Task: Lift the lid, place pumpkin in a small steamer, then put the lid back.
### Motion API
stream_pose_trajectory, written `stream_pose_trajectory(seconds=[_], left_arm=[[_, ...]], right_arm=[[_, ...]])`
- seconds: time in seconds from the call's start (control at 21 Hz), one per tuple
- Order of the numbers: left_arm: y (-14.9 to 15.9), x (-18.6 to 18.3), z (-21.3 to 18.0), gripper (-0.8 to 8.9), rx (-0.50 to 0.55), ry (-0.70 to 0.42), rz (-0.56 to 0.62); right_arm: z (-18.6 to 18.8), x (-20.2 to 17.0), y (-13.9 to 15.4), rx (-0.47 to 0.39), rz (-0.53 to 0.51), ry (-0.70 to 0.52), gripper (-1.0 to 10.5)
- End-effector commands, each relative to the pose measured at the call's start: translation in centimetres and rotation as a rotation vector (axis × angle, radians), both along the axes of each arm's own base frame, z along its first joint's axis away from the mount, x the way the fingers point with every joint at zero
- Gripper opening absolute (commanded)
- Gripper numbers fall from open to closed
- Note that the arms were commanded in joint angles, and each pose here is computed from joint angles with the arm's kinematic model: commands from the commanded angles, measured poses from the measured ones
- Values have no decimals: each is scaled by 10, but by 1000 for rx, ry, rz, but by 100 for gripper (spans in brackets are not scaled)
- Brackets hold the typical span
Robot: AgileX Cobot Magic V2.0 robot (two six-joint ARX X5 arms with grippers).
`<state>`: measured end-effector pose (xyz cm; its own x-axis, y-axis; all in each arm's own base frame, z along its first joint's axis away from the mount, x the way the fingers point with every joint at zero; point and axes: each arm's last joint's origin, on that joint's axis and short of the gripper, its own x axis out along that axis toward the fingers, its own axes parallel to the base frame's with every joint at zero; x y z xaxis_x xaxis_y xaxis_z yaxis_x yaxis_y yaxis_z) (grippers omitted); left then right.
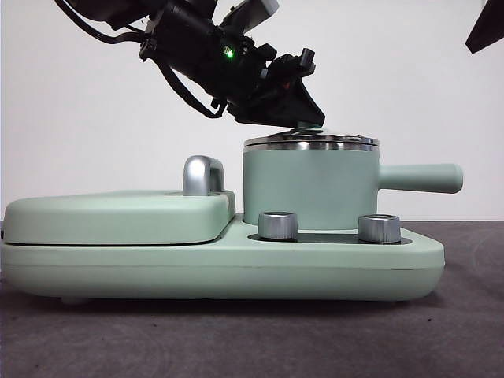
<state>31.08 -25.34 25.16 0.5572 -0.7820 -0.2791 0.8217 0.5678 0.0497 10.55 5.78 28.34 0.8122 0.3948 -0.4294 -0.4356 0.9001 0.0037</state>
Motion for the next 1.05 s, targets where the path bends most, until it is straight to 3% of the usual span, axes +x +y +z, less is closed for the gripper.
stream_pose_trajectory(seconds=[0.05, 0.43, 0.72, 1.05], left_arm=[[-6, 3, -10, 101, -6, 68, 6], [-5, 1, -6, 251, -55, 128, 29], [2, -8, 15, 250, -84, 148, 39], [25, -25, 41, 250, -44, 203, 66]], right_arm=[[3, 0, 1, 14, -2, -8, 347], [3, 0, 1, 14, -2, -7, 347], [3, 0, 1, 14, -2, -8, 347], [3, 0, 1, 14, -1, -8, 347]])
